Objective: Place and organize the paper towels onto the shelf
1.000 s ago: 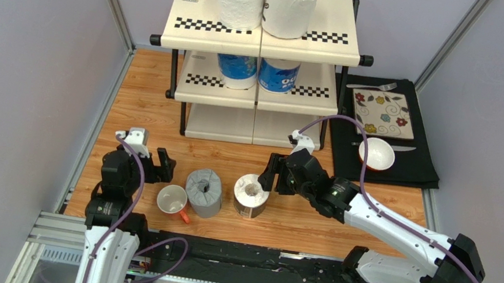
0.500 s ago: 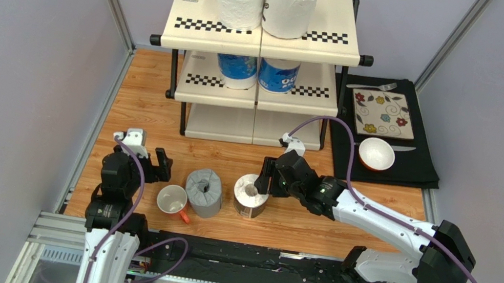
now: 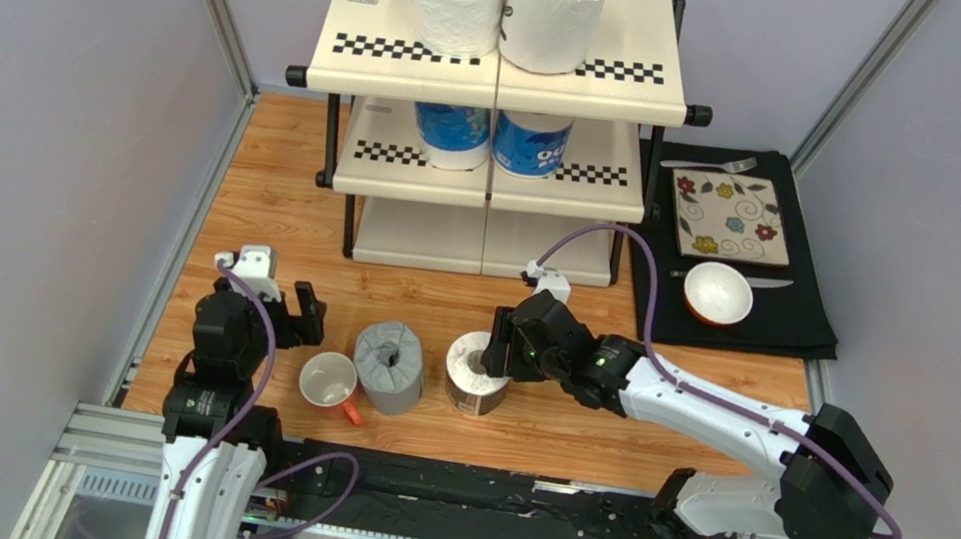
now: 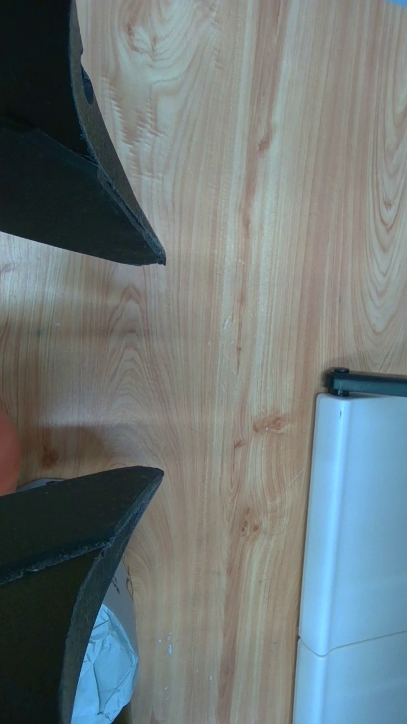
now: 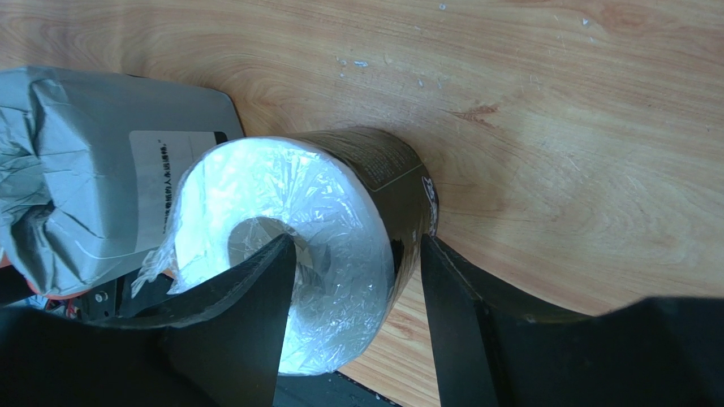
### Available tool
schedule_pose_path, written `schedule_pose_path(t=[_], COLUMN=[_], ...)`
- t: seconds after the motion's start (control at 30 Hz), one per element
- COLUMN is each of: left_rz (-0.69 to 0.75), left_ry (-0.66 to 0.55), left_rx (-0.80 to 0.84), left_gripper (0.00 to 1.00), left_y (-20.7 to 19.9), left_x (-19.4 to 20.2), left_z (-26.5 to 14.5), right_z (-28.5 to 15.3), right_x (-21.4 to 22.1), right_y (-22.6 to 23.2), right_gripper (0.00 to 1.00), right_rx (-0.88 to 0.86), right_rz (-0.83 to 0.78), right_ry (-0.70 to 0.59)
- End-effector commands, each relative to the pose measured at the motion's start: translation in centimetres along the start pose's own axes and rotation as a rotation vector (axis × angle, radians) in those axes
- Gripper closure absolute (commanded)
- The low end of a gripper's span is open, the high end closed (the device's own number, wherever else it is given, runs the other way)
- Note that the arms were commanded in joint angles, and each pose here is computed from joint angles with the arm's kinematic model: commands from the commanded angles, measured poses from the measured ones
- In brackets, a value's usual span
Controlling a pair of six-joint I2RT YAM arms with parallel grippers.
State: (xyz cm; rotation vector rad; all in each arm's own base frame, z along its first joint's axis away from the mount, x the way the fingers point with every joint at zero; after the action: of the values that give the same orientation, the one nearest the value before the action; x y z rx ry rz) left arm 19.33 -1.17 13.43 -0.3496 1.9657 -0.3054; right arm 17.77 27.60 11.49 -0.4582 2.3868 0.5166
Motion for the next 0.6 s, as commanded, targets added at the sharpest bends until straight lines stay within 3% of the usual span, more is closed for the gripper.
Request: schedule_pose_path(t=[0.0,0.3,0.4,0.53,0.57], left_rz=[0.015,0.016,0.017,0.018,0.018], left_ry=[-0.034,-0.034,-0.034,-0.042,-0.043], left_rx=[0.004,0.002,0.002,0.000,0.000], left_gripper=[0.04,0.04,0.04,0.04,0.04], left_y=[-0.1,-0.1,-0.1,0.0,0.0], left_x=[-0.7,-0.6,-0.5,-0.6,-0.6], left_z=[0.0,0.0,0.0,0.0,0.0], right_z=[0.5,1.6,1.9,1.5,1.1], right_x=[-0.5,-0.3,-0.1,-0.6,-1.1], right_y=[0.7,0.3,0.4,0.0,0.0], right_gripper=[0.41,0.48,0.55,0.78,0.80], right_rx=[-0.010,0.025,0.031,0.049,0.046], right_rz=[0.020,0.002,-0.010,-0.007,-0.007], right_ry=[-0.018,0.008,0.022,-0.007,-0.029])
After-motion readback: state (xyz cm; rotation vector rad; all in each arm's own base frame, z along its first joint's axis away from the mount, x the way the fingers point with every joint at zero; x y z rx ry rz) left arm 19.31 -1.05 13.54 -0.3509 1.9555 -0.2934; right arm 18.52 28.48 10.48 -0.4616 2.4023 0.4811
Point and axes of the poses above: each gripper's point midway between its finger pads, its own z axis out along the fingers, its own y axis along the line the jaws close on, x = y × z, the point moved 2 cm from there along -z, back along the fingers, and after that the axes turned 13 degrees about -z, right-handed, at the moved point
